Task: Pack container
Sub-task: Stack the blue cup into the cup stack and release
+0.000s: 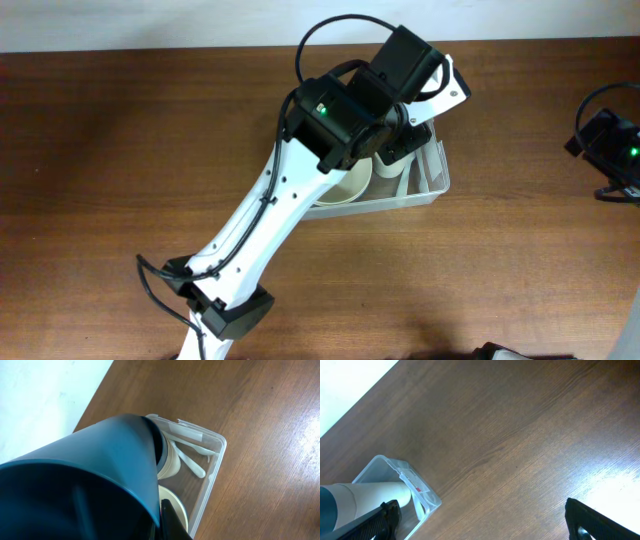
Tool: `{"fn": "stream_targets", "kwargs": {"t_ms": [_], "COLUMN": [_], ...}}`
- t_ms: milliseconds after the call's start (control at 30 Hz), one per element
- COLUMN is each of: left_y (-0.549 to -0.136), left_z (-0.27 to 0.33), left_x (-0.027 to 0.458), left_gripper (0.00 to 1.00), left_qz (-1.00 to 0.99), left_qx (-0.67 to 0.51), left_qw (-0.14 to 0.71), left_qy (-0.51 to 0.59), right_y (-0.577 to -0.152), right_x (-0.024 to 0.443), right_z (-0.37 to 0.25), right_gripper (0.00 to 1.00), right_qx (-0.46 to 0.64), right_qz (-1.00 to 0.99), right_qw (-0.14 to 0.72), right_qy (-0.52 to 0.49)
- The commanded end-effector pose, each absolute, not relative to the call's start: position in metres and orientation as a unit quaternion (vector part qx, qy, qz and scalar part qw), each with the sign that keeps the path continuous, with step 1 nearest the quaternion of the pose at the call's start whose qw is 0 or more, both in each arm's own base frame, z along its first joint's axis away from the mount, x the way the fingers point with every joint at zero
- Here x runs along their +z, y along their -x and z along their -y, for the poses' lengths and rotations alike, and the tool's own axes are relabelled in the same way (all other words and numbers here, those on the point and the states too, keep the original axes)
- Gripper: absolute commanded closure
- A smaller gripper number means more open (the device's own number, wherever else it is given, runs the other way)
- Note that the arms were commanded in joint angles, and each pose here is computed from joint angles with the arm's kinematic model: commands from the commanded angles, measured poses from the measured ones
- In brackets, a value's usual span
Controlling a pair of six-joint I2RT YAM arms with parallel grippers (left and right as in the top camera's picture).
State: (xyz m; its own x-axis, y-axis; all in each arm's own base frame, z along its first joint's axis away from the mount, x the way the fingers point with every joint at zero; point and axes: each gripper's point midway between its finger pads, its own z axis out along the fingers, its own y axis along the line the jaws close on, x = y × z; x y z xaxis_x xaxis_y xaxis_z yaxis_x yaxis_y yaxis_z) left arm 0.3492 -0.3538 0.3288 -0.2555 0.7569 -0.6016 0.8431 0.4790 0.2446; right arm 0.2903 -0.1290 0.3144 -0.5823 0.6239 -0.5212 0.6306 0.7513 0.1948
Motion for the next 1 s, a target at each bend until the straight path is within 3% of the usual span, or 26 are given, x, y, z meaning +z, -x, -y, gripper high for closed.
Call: {"fn": "stream_targets", "kwargs": {"t_ms": [0,33,67,133,200,233,533,633,700,733,800,867,967], "left_y": [-0.3483,-0.3483,-0.3483,-0.3484,-0.3487,-0.3492,-0.3495,-0.3501,-0.3503,-0.3505,-0.3509,-0.3512,-0.3524], "left_z": [0.3564,0.3564,0.3563,0.3564,0.3569,0.3569,0.3572,0.3567,0.3566,0.3567,0.3568,0.3568,0.3555], "left_x": [0.3352,0.3352,0.3352,0.3353,0.3359,0.3362,0.3365,0.3366,0.3367,0.3369,0.3372,0.3374,0.3374], "left_gripper": [0.99,0.93,0.81,0.41,0.07,0.0,0.0,0.05,0.11,0.2,0.28,0.32,0.49], "left_qz": [-0.78,-0.781,-0.783,-0.786,-0.786,-0.788,-0.79,-0.79,-0.79,-0.79,-0.79,-0.79,-0.791], "left_qx": [-0.067,-0.067,-0.069,-0.071,-0.072,-0.073,-0.075,-0.075,-0.075,-0.075,-0.074,-0.074,-0.069], "left_qw": [0.35,0.35,0.35,0.35,0.351,0.352,0.352,0.353,0.353,0.353,0.354,0.355,0.356], "left_qy": [-0.514,-0.513,-0.509,-0.505,-0.503,-0.5,-0.496,-0.496,-0.495,-0.495,-0.495,-0.495,-0.493], "right_y": [-0.2907,-0.2907,-0.2907,-0.2907,-0.2906,-0.2907,-0.2907,-0.2907,-0.2906,-0.2906,-0.2907,-0.2907,-0.2907], "right_x": [0.3185,0.3185,0.3185,0.3185,0.3184,0.3185,0.3185,0.3185,0.3184,0.3184,0.3185,0.3185,0.3185], "right_z": [0.1317,0.1317,0.1317,0.1317,0.1317,0.1317,0.1317,0.1317,0.1317,0.1317,0.1317,0.1317,0.1317], "right_gripper": [0.01,0.01,0.01,0.01,0.01,0.01,0.01,0.01,0.01,0.01,0.01,0.01,0.01], "right_qx": [-0.008,-0.008,-0.008,-0.008,-0.008,-0.008,-0.008,-0.008,-0.008,-0.008,-0.008,-0.008,-0.008], "right_qz": [-0.887,-0.887,-0.887,-0.887,-0.887,-0.887,-0.887,-0.887,-0.887,-0.887,-0.887,-0.887,-0.887], "right_qw": [0.297,0.297,0.297,0.297,0.297,0.297,0.297,0.297,0.297,0.297,0.297,0.297,0.297], "right_qy": [-0.354,-0.354,-0.354,-0.354,-0.354,-0.354,-0.354,-0.354,-0.354,-0.354,-0.354,-0.354,-0.354]}}
